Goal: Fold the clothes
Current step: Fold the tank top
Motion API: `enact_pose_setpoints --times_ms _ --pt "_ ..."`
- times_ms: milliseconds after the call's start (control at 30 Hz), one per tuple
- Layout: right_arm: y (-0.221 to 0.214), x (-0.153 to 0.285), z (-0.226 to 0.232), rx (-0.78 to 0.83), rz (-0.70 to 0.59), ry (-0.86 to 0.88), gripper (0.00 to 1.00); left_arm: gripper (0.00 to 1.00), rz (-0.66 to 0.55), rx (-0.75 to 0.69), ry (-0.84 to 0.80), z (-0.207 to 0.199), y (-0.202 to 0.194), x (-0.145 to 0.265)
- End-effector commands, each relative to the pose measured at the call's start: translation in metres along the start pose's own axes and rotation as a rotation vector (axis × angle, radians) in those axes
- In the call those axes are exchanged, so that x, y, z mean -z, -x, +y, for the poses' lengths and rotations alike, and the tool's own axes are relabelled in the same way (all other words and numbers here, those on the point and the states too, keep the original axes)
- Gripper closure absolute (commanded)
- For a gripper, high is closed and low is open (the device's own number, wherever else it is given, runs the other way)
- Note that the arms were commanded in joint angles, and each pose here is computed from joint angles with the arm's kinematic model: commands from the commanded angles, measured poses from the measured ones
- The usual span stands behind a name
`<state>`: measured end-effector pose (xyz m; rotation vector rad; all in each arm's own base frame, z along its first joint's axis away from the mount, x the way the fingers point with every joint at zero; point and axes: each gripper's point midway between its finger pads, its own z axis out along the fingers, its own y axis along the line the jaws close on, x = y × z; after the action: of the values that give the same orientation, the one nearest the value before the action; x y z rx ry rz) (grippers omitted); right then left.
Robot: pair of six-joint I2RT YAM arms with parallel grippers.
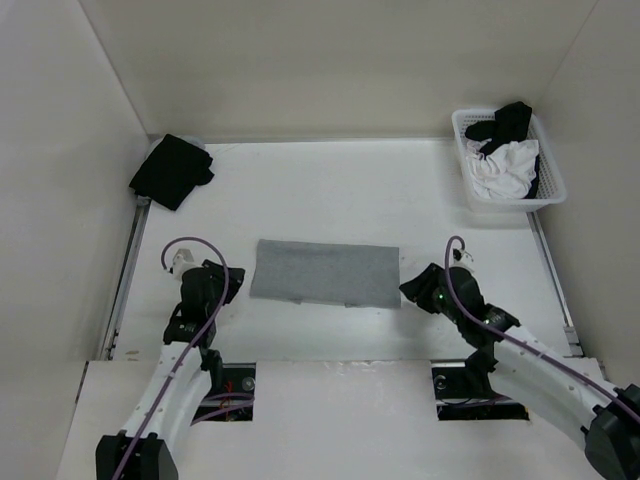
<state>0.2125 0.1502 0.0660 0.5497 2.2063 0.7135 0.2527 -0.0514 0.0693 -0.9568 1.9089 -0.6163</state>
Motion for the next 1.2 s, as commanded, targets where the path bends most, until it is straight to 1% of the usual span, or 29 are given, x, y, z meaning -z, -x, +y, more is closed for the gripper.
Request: enact_pose_setpoints --times_ms 0,67,100,167,300,533,633,667,733,767,800,900,1000,1100,1167 --pt "0.022 0.004 0.014 0.011 -0.085 0.038 0.55 0.73 -0.057 -0.003 -0.092 -0.035 0.025 0.007" --pt "0.030 0.001 0.016 0.037 -0.109 0.045 0.46 0.73 -0.068 -0.010 -0.125 -0.050 0.030 0.009" --pt "0.032 -0.003 0.016 0.045 -0.102 0.043 0.44 0.73 -0.066 -0.015 -0.138 -0.057 0.031 0.009" --pt "0.028 -0.011 0.019 0.050 -0.054 0.052 0.44 0.73 -0.039 -0.033 -0.163 -0.068 0.024 0.005" --pt "0.019 -0.032 0.018 0.016 0.024 0.069 0.48 0.74 0.012 -0.068 -0.224 -0.093 0.004 -0.001" --pt "0.004 -0.059 0.021 -0.065 0.110 0.098 0.59 0.74 0.020 -0.116 -0.318 -0.126 -0.013 -0.003" --pt "0.002 -0.071 0.025 -0.092 0.123 0.114 0.72 0.74 0.030 -0.130 -0.338 -0.132 -0.021 -0.006" --pt "0.001 -0.075 0.025 -0.112 0.127 0.116 0.79 0.74 0.036 -0.133 -0.342 -0.133 -0.023 -0.008" --pt "0.009 -0.080 0.023 -0.150 0.102 0.121 0.94 0.74 0.050 -0.138 -0.353 -0.137 -0.029 -0.009" --pt "0.014 -0.079 0.022 -0.156 0.079 0.118 0.98 0.74 0.057 -0.139 -0.359 -0.138 -0.031 -0.009" --pt "0.020 -0.075 0.021 -0.158 0.050 0.116 1.00 0.74 0.065 -0.139 -0.366 -0.140 -0.034 -0.009" --pt "0.037 -0.058 0.009 -0.138 -0.033 0.043 1.00 0.74 0.096 -0.156 -0.393 -0.149 -0.048 -0.005" --pt "0.059 -0.032 0.001 -0.056 -0.115 -0.035 1.00 0.74 0.133 -0.167 -0.423 -0.160 -0.064 -0.001" --pt "0.092 -0.001 0.009 0.050 -0.207 -0.093 1.00 0.74 0.161 -0.166 -0.460 -0.173 -0.076 0.004" --pt "0.110 0.014 0.021 0.121 -0.241 -0.122 1.00 0.74 0.174 -0.165 -0.481 -0.180 -0.081 0.007"
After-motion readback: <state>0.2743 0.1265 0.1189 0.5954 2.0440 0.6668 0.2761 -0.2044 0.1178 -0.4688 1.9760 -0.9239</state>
